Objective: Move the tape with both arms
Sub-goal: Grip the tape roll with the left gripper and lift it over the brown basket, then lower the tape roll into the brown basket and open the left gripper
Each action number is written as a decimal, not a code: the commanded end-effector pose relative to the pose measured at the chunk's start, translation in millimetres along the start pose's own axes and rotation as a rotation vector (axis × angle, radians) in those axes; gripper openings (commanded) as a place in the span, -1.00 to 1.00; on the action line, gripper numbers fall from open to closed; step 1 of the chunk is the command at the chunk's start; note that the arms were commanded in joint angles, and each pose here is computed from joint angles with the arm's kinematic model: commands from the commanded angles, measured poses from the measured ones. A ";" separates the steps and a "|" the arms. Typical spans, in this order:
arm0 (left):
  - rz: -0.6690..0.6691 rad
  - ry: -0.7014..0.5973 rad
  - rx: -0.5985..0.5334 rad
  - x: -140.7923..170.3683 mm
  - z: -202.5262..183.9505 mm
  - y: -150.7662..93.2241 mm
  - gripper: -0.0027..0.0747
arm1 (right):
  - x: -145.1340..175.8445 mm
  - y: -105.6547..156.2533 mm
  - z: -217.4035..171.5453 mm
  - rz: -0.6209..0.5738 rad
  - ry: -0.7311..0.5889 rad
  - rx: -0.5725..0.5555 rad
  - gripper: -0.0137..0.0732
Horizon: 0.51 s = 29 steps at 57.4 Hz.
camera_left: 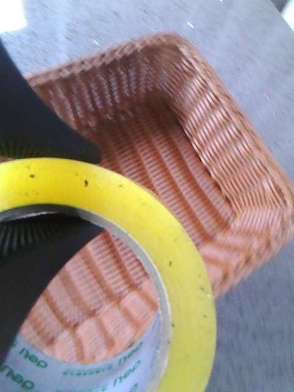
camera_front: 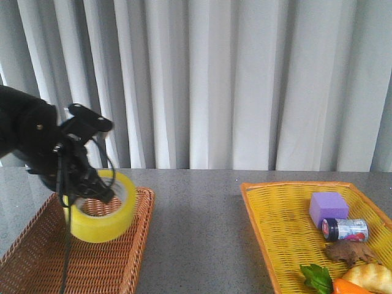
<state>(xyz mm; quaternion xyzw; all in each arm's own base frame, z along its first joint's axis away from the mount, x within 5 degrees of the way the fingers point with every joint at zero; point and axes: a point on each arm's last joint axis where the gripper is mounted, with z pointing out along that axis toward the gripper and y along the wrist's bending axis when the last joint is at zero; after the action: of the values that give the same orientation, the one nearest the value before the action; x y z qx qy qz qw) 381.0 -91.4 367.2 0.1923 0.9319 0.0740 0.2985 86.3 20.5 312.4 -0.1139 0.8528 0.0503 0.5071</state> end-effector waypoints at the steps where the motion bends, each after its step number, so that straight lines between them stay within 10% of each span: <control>1: -0.082 -0.133 -0.043 -6.7 -30.7 25.0 -0.60 | -12.5 -0.9 -3.3 0.001 -0.082 0.008 0.07; 29: -0.169 0.011 0.032 19.8 43.9 32.8 -0.60 | -12.6 -0.9 -3.3 0.001 -0.084 0.008 0.07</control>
<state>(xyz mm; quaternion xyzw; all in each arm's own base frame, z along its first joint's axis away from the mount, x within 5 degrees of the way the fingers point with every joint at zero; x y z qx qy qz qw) 398.8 -50.3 320.5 0.1263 0.9594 0.0468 0.2478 86.3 20.5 312.4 -0.1139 0.8528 0.0503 0.5071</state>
